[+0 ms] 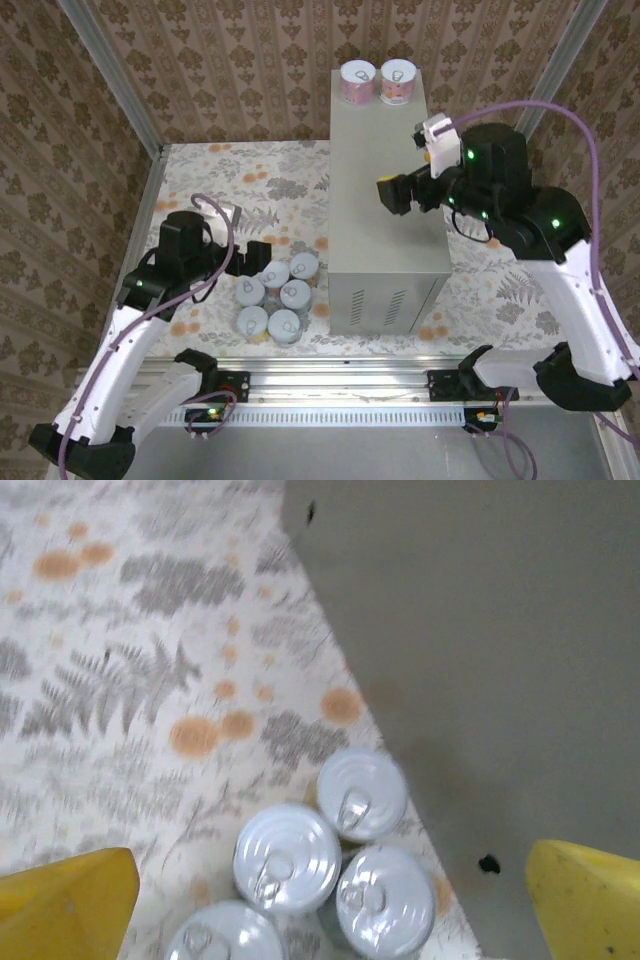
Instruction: Place and organize the canned foods onto the counter
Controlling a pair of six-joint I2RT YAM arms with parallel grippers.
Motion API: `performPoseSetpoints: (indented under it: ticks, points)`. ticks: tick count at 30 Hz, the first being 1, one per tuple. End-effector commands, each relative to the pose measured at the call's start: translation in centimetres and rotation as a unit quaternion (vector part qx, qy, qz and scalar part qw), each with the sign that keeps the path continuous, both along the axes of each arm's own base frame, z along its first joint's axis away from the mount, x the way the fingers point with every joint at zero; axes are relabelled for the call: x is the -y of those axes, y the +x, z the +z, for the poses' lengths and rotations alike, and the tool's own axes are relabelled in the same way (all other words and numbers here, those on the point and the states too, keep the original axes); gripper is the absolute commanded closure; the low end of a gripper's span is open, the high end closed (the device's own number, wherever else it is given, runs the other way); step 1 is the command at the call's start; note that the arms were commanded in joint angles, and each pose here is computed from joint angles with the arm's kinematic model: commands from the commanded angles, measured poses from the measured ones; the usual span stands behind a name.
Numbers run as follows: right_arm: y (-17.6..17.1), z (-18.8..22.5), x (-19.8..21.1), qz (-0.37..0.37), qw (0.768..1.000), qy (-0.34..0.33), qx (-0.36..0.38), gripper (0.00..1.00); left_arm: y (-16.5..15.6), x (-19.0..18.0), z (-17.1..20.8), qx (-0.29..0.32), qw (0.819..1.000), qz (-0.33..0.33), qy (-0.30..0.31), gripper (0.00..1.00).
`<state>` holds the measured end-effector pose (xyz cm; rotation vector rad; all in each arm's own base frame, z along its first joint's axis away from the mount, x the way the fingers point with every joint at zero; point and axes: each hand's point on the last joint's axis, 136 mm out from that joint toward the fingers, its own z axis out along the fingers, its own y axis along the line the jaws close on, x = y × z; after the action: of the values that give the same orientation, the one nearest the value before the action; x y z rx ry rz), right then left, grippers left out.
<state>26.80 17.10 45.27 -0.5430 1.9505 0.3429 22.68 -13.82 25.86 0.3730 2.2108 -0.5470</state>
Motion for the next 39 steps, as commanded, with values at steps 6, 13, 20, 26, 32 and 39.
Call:
performPoseSetpoints:
  ticks: [6,13,20,26,32,39]
  points:
    - [-3.6,-2.2,-2.9,0.062,0.997,-0.046,0.002,0.00,-2.4,-3.5,-7.6,-0.160,0.979,0.120,0.040,0.00]
    - [-3.5,-2.6,-4.7,0.083,0.996,-0.040,-0.001,0.00,-3.1,-2.9,-11.1,-0.257,0.956,0.103,0.098,0.00]
    - [-3.7,-2.5,-5.1,0.089,0.996,-0.028,0.010,0.00,-3.5,-1.8,-13.9,-0.312,0.936,0.082,0.144,0.00]
    - [-3.5,-2.5,-4.5,0.078,0.996,-0.038,0.021,0.00,-3.9,-1.8,-15.4,-0.328,0.924,0.087,0.177,0.00]
    - [-3.2,-1.9,-4.4,0.078,0.995,-0.046,0.035,0.00,-3.9,-2.3,-17.3,-0.347,0.912,0.119,0.182,0.00]
    - [-3.0,-2.1,-4.7,0.079,0.995,-0.050,0.035,0.00,-3.6,-2.4,-19.2,-0.365,0.907,0.126,0.170,0.00]
